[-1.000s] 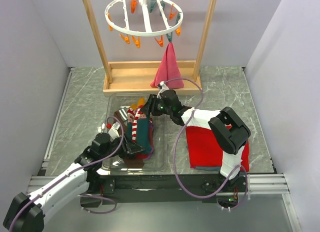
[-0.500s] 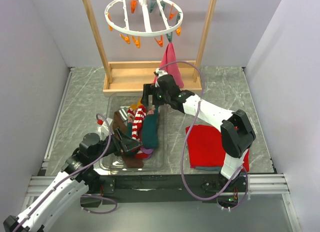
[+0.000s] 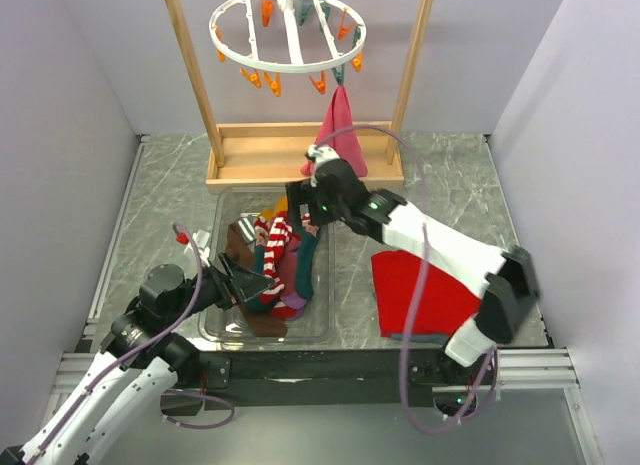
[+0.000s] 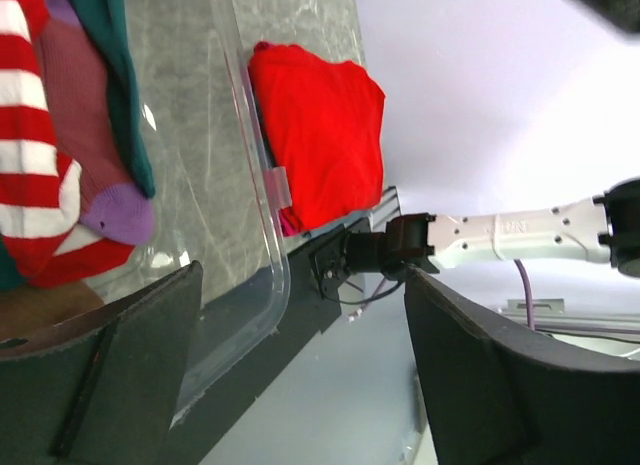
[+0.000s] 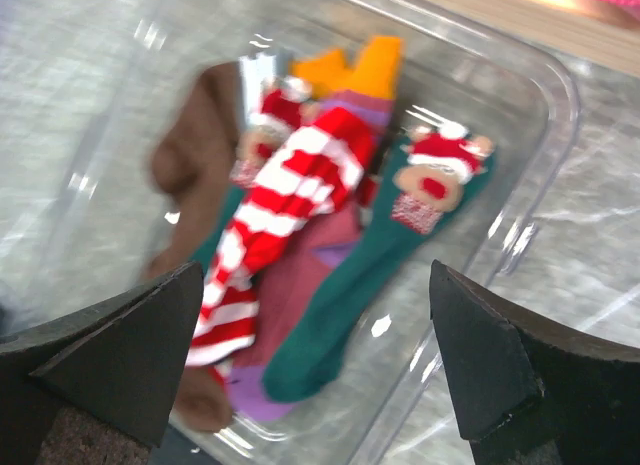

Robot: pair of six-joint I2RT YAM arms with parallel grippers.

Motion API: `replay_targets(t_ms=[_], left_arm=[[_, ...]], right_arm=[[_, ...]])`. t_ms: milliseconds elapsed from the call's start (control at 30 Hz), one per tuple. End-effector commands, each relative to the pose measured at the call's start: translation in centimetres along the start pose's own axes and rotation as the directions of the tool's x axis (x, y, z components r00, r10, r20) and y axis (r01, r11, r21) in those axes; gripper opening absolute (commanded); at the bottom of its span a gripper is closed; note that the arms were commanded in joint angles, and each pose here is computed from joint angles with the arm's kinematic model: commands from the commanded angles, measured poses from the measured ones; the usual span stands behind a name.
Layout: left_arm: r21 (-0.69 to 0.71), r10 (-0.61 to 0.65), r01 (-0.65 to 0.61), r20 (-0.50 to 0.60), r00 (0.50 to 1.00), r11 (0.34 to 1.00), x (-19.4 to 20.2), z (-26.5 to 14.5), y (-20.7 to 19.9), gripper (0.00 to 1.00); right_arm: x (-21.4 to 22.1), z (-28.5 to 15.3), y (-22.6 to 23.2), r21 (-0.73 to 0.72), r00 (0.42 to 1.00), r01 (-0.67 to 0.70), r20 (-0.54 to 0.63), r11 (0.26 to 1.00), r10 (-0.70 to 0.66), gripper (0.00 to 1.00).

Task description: Remove the socks clipped to the hanger

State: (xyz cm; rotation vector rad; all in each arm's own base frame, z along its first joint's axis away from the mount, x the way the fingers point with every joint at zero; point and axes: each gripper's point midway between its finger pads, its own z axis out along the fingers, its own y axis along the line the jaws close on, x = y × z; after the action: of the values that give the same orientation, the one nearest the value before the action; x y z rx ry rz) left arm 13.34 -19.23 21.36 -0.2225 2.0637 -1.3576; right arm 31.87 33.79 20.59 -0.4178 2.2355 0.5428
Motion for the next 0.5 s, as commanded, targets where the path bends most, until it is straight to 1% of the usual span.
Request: replay_targets(t_ms=[0,33,67,100,133,167,200,233,267,333,367,400,467], left_arm=[[0.017,0.073,-0.074,0.065,0.995,0.997,-1.3,-0.8,-1.0,0.91],[0.038,0.081,-0.085,0.095,0.992,0.996,-1.8,-0.9,-1.5,0.93],[0.055,0.082,-0.089,0.116,0.990,0.995,-2.1,-1.0,-1.9,0.93],[0.066,0.081,-0.090,0.125,0.989,0.994,-2.2,-0.9,-1.9,0.95],[0.115,0.085,-0.105,0.163,0.983,0.988,-2.8,-1.1,-3.0,0.95],[0.141,0.072,-0.098,0.179,0.981,0.985,-3.0,-1.2,-3.4,0.96],[0.153,0.065,-0.094,0.186,0.980,0.984,-3.0,-0.9,-3.2,0.96],[0.202,0.063,-0.108,0.217,0.974,0.973,-3.4,-1.2,-4.2,0.97],[0.206,0.045,-0.090,0.214,0.976,0.974,-3.2,-0.9,-3.8,0.97],[0.257,0.043,-0.105,0.234,0.971,0.961,-3.4,-1.2,-4.5,0.97],[0.265,0.032,-0.093,0.223,0.974,0.960,-3.0,-1.0,-4.2,0.98],[0.280,0.032,-0.095,0.223,0.974,0.955,-2.9,-1.1,-4.3,0.98],[0.283,0.014,-0.076,0.213,0.977,0.956,-2.4,-1.0,-3.6,0.98]], right_arm=[[-0.6,-5.4,3.0,-0.157,0.989,-0.037,0.138,0.987,0.059,1.00],[0.0,-5.9,3.7,-0.192,0.984,-0.071,0.145,0.979,0.100,1.00],[1.8,-5.6,3.9,-0.226,0.980,-0.080,0.160,0.971,0.118,1.00],[1.6,-8.1,5.3,-0.298,0.965,-0.075,0.218,0.952,0.144,1.00],[2.3,-8.9,5.6,-0.334,0.954,-0.115,0.227,0.936,0.198,1.00],[4.0,-8.6,5.1,-0.366,0.938,-0.142,0.247,0.920,0.243,1.00],[3.7,-10.5,5.3,-0.421,0.913,-0.166,0.276,0.892,0.300,1.00],[4.3,-10.9,5.2,-0.455,0.890,-0.228,0.260,0.861,0.373,1.00],[6.0,-10.6,4.4,-0.474,0.877,-0.249,0.260,0.845,0.404,1.00],[6.5,-12.3,4.2,-0.547,0.839,-0.280,0.261,0.789,0.478,1.00],[8.2,-11.9,3.3,-0.546,0.830,-0.300,0.255,0.782,0.496,1.00],[8.1,-13.1,3.0,-0.573,0.807,-0.305,0.269,0.760,0.526,1.00],[9.3,-13.6,1.1,-0.563,0.763,-0.358,0.284,0.745,0.581,1.00]])
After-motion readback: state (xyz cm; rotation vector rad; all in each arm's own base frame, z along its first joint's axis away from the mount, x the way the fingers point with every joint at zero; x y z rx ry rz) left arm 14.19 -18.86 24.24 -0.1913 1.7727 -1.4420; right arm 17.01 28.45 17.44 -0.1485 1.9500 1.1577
